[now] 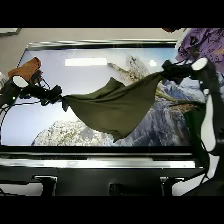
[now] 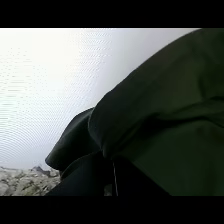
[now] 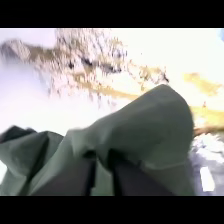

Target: Fold the clothes and pants, and hang the long-sleeved shirts on hangers.

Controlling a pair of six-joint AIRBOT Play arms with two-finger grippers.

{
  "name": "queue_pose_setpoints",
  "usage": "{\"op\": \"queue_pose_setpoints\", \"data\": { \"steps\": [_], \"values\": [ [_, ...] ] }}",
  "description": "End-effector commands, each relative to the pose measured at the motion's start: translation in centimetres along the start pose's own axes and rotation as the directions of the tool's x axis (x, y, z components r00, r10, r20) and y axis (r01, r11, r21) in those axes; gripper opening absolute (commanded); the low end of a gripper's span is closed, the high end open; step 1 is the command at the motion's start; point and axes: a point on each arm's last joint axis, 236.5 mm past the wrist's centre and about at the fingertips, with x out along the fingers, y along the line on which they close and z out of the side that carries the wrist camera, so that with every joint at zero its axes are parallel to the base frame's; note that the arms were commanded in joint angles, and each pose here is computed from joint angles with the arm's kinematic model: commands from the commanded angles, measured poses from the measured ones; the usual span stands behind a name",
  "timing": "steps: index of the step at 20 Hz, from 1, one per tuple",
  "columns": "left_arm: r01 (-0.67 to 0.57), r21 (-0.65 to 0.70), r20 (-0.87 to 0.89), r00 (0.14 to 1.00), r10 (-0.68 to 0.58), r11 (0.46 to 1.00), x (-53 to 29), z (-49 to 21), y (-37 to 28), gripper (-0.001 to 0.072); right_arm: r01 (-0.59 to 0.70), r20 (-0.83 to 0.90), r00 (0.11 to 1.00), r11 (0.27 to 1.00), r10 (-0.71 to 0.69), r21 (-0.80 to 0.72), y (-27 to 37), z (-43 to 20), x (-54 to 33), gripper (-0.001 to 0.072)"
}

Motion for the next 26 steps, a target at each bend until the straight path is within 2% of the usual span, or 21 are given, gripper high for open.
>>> {"op": "queue_pose_setpoints", "data": {
  "steps": [1, 2, 4, 8, 10, 14, 18, 21, 26],
  "values": [
    [-0.006, -0.002, -0.021, 1.000, 0.006, 1.000, 0.2, -0.4, 0.2, 0.0017, 0.017, -0.179, 0.984, 1.000, -0.016, 0.006, 0.1, -4.6, 2.2, 0.0347],
    [-0.006, -0.002, -0.022, 1.000, 0.006, 1.000, 0.2, -0.5, 0.2, 0.0017, 0.025, -0.215, 0.976, 1.000, -0.027, -0.011, -0.4, -5.1, 1.1, 0.0419],
    [-0.006, -0.003, -0.024, 1.000, 0.006, 1.000, 0.2, -0.5, 0.2, 0.0017, 0.053, -0.272, 0.960, 0.997, -0.069, -0.063, -2.7, -5.2, -2.5, 0.0486],
    [-0.007, -0.003, -0.029, 1.000, 0.007, 1.000, 0.2, -0.6, 0.2, 0.0017, 0.127, -0.328, 0.935, 0.991, -0.133, -0.037, -8.0, -6.6, -8.8, 0.0483],
    [-0.007, -0.004, -0.033, 0.999, 0.007, 1.000, 0.2, -0.7, 0.2, 0.0016, 0.139, -0.387, 0.914, 0.990, -0.124, 0.012, -9.4, -11.5, -9.2, 0.0484],
    [-0.009, -0.003, -0.040, 0.999, 0.008, 1.000, 0.2, -0.9, 0.2, 0.0017, 0.027, -0.451, 0.890, 0.979, 0.069, 0.203, -7.6, -24.1, -6.9, 0.0491],
    [-0.008, -0.003, -0.040, 0.999, 0.008, 1.000, 0.2, -0.9, 0.2, 0.0017, 0.021, -0.501, 0.858, 0.966, 0.115, 0.257, -6.1, -33.1, -4.5, 0.0499],
    [-0.009, -0.003, -0.040, 0.999, 0.008, 1.000, 0.2, -0.9, 0.2, 0.0017, -0.012, -0.469, 0.877, 0.981, 0.104, 0.195, -3.9, -34.7, -2.8, 0.0497],
    [-0.014, 0.002, -0.039, 0.999, 0.015, 1.000, 0.2, -0.9, 0.4, 0.0017, 0.005, -0.389, 0.917, 0.969, 0.093, 0.245, -3.7, -33.6, -0.9, 0.0478]
  ]
}}
